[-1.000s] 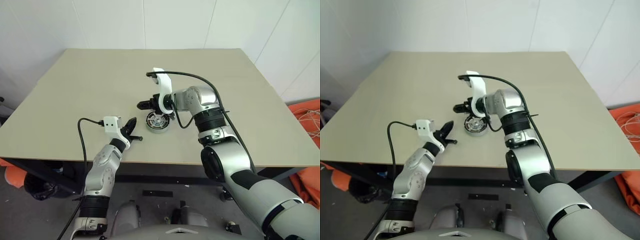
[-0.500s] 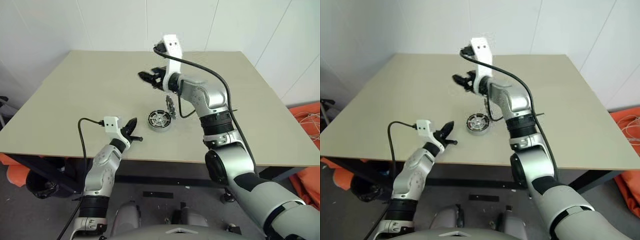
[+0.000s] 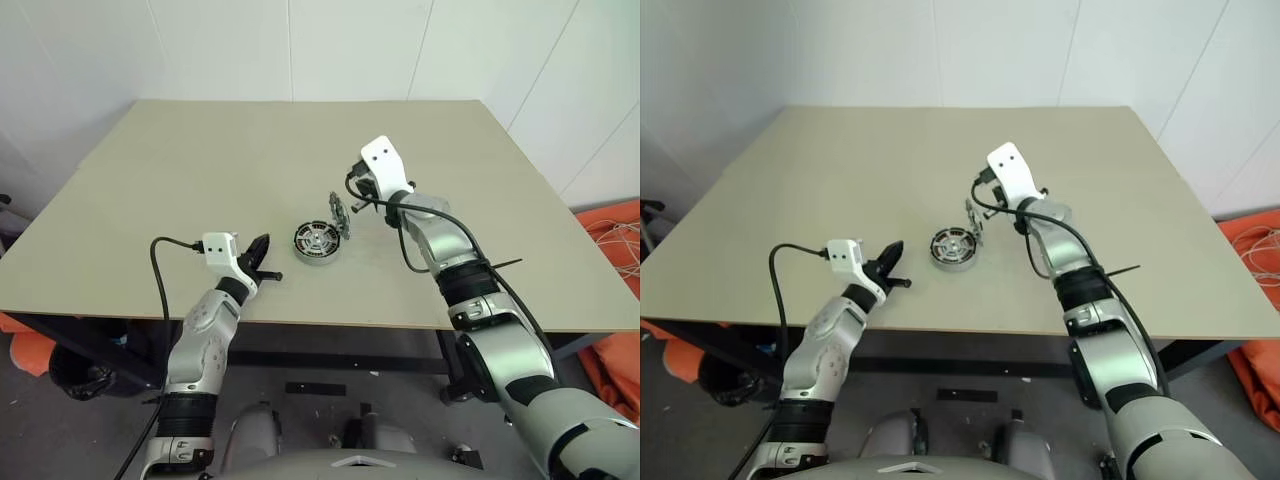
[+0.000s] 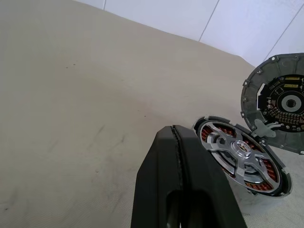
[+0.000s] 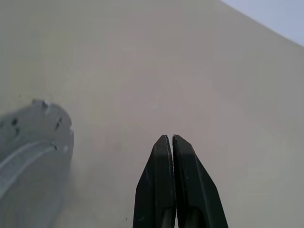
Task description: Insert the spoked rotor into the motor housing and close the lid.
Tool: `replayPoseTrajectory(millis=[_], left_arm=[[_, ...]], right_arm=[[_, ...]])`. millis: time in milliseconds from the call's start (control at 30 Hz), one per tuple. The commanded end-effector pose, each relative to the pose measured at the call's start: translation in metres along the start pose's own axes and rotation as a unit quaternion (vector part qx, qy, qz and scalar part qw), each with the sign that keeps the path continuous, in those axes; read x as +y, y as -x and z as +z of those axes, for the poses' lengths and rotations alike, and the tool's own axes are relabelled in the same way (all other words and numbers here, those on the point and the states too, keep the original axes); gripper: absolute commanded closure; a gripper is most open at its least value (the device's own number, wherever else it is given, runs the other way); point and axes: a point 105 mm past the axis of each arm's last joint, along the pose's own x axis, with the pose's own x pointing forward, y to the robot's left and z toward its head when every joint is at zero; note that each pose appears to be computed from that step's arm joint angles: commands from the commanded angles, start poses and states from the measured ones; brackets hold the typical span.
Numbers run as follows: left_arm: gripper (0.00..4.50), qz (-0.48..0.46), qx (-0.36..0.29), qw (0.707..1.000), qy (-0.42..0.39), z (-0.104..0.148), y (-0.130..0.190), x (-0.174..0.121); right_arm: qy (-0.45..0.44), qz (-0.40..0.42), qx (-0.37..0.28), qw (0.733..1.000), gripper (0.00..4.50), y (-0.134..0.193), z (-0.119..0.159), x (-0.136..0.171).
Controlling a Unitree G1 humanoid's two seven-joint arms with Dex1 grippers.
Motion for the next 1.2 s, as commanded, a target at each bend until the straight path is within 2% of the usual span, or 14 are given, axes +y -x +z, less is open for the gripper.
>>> replayPoseTrajectory(millis=[33,433,800,967,1200], left_arm=[[4.5,-0.005,-0.029,1.0,-0.011,0.016,0.001,-0.003],[4.5,-0.007,-0.021,1.0,-0.012,0.014,0.002,-0.003],[4.5,-0.008,-0.016,1.0,-0.012,0.012,0.002,-0.002],[4.5,-0.007,-0.016,1.0,-0.013,0.012,0.002,-0.002],[4.5,-0.006,-0.016,1.0,-0.014,0.012,0.003,-0.002]], right_arm=[[0.016,0.012,-0.028,0.999,4.46,0.007,0.017,0.003],[-0.002,0.075,-0.023,0.997,4.46,0.023,0.011,0.039],[-0.041,0.125,-0.032,0.991,4.46,0.019,0.022,0.081],[-0.05,0.142,-0.018,0.988,4.46,0.016,0.013,0.097],[-0.069,0.143,0.011,0.987,4.46,0.011,-0.005,0.105]])
